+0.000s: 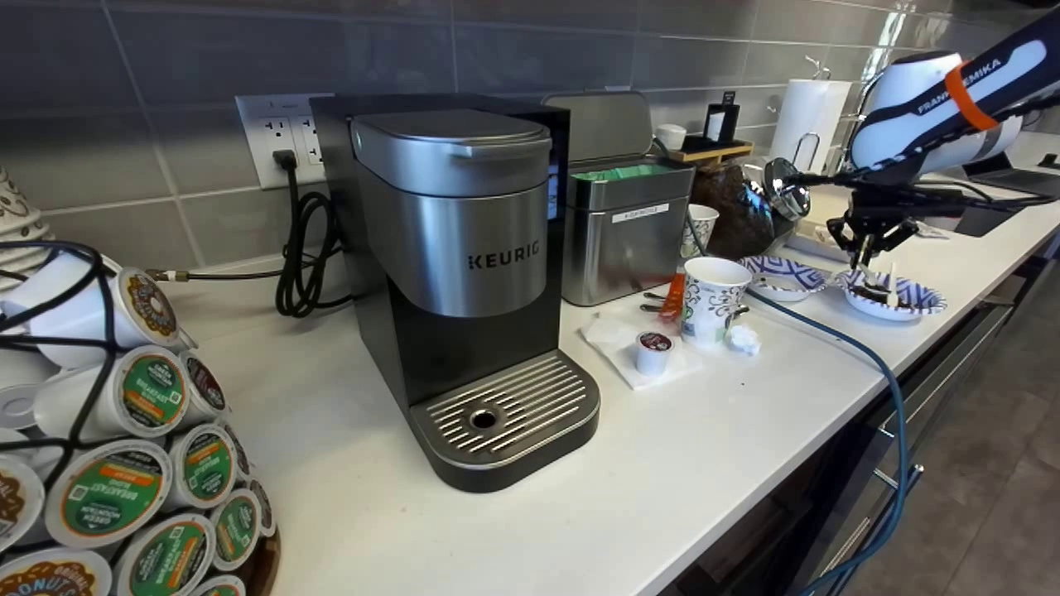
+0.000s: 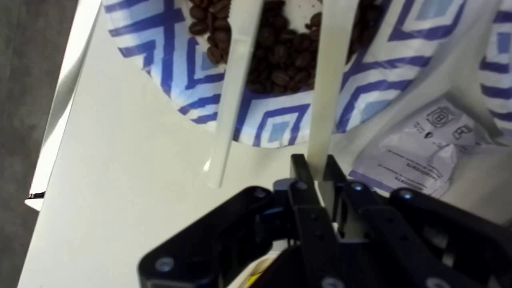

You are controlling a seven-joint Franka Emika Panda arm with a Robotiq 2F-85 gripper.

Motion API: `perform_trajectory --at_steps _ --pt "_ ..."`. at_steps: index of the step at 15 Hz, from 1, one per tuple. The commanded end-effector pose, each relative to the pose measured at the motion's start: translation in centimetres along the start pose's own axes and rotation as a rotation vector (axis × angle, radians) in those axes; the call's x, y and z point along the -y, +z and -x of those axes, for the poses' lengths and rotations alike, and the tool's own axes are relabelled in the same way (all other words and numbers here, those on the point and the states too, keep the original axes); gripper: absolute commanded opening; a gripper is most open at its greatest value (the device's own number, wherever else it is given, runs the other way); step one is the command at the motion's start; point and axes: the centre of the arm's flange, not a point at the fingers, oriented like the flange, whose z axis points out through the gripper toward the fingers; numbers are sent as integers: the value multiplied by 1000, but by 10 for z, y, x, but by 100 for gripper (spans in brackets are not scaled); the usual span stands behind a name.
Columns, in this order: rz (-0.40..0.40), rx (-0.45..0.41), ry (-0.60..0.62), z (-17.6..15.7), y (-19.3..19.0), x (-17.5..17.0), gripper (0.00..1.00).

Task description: Use the spoon to scoop up contents from the bowl to right into the bowl to the left

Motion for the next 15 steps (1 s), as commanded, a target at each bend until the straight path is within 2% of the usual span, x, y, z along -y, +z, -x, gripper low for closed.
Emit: perform_trajectory --at_steps 1,5,7,11,12,13,15 --pt "-46 25 48 -2 -9 2 3" --pt "-59 5 89 -10 -17 3 3" --pt "-41 -8 63 -13 -27 0 3" --pt "-27 -92 -33 -7 -66 -10 3" --pt "-23 -81 -16 -20 -46 -1 3" --pt "-31 -90 -21 -21 -54 -1 12" --pt "-37 -86 -21 -21 -54 0 12"
